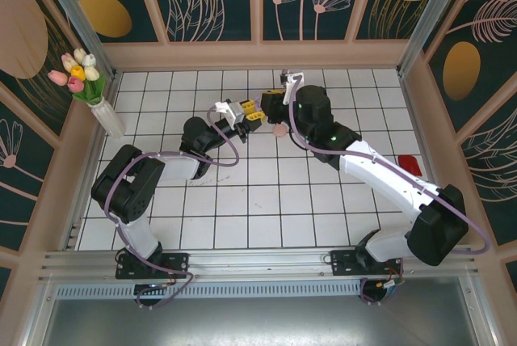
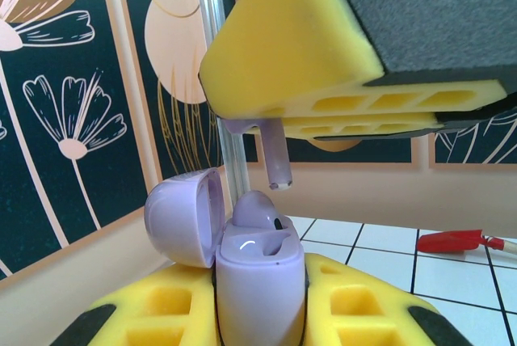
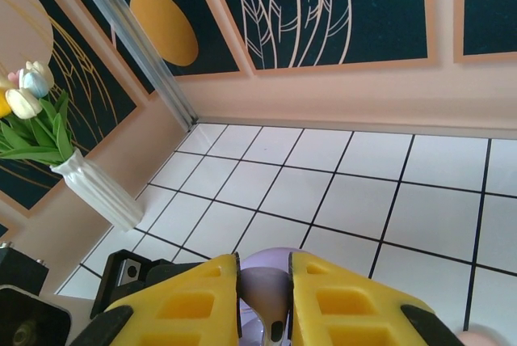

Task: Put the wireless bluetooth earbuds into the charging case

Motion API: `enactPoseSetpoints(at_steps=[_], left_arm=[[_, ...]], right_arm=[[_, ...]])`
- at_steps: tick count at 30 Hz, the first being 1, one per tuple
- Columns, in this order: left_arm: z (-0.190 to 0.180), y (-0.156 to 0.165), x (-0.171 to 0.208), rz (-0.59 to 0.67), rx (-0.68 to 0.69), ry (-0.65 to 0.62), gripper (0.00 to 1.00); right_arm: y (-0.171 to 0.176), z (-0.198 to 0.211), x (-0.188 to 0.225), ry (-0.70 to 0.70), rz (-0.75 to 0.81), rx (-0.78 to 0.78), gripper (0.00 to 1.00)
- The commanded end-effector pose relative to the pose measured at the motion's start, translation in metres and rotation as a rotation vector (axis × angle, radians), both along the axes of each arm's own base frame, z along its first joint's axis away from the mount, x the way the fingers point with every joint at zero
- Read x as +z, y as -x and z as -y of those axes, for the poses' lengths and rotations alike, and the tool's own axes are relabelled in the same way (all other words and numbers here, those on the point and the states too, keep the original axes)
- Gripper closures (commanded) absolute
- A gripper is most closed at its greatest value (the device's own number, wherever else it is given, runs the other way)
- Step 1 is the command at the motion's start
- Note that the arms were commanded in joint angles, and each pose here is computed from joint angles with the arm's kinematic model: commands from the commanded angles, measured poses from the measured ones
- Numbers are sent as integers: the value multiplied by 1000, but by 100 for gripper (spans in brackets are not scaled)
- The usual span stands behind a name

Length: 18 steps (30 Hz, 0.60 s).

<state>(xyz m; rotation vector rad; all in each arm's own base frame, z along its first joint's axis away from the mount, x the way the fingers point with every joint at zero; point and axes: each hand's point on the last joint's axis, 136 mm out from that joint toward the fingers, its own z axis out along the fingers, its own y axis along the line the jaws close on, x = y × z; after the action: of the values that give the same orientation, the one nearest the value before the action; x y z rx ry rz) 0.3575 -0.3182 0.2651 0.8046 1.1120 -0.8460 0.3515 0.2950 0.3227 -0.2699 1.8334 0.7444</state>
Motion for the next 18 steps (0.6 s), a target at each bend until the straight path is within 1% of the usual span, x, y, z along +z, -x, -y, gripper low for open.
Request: enactPoseSetpoints(at_steps=[1,18], left_arm=[[4,2,7,19,-15,10,100],[4,1,7,23,-10,8,100]], right_arm=[[-3,-3,-5,2,7,17,81],[-8,-7,-24,56,-27,22,82]])
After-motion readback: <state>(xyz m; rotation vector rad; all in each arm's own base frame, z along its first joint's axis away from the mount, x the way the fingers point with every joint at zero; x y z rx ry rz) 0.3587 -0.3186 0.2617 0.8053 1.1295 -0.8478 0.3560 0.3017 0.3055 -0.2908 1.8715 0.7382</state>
